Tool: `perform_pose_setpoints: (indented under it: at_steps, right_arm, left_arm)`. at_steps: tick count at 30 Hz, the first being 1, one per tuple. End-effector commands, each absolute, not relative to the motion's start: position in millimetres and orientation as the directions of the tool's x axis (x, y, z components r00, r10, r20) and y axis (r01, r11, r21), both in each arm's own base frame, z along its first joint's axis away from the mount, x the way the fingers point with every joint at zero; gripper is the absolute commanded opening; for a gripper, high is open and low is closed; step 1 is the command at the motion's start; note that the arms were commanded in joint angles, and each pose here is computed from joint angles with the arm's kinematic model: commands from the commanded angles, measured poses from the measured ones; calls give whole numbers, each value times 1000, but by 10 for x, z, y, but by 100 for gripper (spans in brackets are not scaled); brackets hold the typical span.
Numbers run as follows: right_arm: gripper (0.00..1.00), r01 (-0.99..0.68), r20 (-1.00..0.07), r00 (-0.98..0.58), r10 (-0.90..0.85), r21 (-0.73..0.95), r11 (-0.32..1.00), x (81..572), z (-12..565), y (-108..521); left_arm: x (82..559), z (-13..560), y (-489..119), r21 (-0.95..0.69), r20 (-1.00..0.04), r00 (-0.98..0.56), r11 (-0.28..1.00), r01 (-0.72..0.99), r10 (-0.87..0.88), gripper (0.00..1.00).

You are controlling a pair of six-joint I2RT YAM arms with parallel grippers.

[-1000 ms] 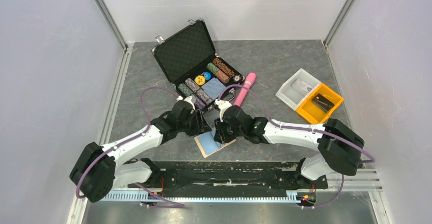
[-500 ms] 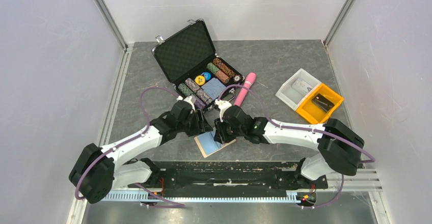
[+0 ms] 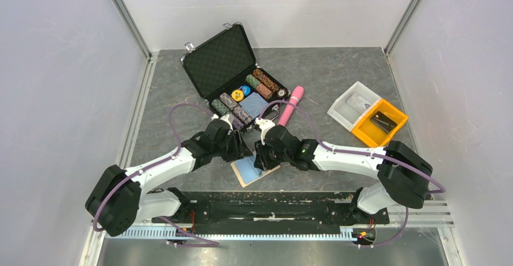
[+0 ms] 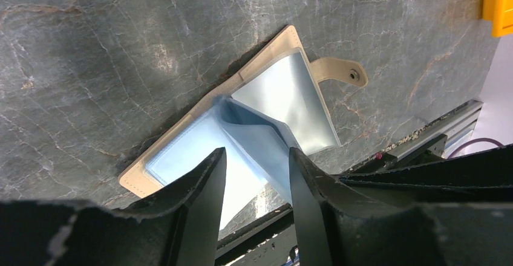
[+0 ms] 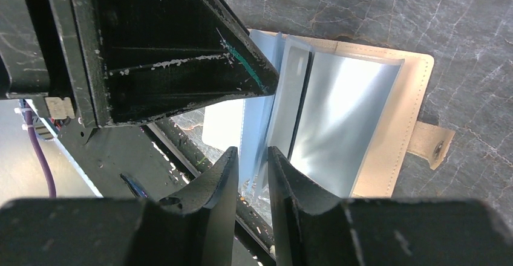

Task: Take the credit cards out of the card holder
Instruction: Remove the credit card from the card holder.

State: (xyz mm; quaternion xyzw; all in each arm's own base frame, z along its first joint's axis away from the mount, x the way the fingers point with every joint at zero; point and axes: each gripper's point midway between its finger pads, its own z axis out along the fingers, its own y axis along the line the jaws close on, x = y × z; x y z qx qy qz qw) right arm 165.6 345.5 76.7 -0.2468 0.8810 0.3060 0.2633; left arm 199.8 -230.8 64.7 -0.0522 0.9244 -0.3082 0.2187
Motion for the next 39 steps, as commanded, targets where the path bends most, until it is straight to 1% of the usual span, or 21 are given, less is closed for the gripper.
perform_pose_setpoints:
  at_steps: [1, 10, 18, 23, 27, 30, 33, 39]
  right_arm:
    - [28, -615, -665, -705, -247, 400, 680, 1733, 941, 3506]
    - [30, -609, -670, -701, -242, 387, 693, 1771, 947, 3449]
    - [22, -599, -674, -700, -235, 374, 708, 1819, 924, 3380]
    - [21, -592, -663, -705, -249, 359, 721, 1837, 820, 3334]
    - [21, -591, -655, -709, -262, 350, 726, 1840, 756, 3327]
    - [24, -588, -652, -710, -267, 340, 734, 1847, 717, 3305]
    - [24, -582, -654, -707, -269, 322, 747, 1878, 680, 3266]
    - [22, -569, -648, -712, -271, 306, 763, 1934, 613, 3192]
  left_arm:
    - [2042, 721, -2317, -616, -378, -886, 788, 23, -269, 49]
    - [1980, 608, -2263, -598, -361, -895, 802, 7, -262, 47]
    - [1922, 520, -2176, -569, -353, -899, 823, -13, -258, 47]
    - [1902, 515, -2070, -535, -370, -891, 844, -26, -262, 47]
    - [1908, 573, -2047, -532, -381, -886, 847, -25, -265, 48]
    - [1915, 654, -2036, -532, -389, -880, 846, -25, -271, 53]
    - [1946, 782, -2024, -541, -414, -864, 841, -18, -285, 56]
    - [1939, 983, -2138, -599, -410, -866, 801, 18, -287, 56]
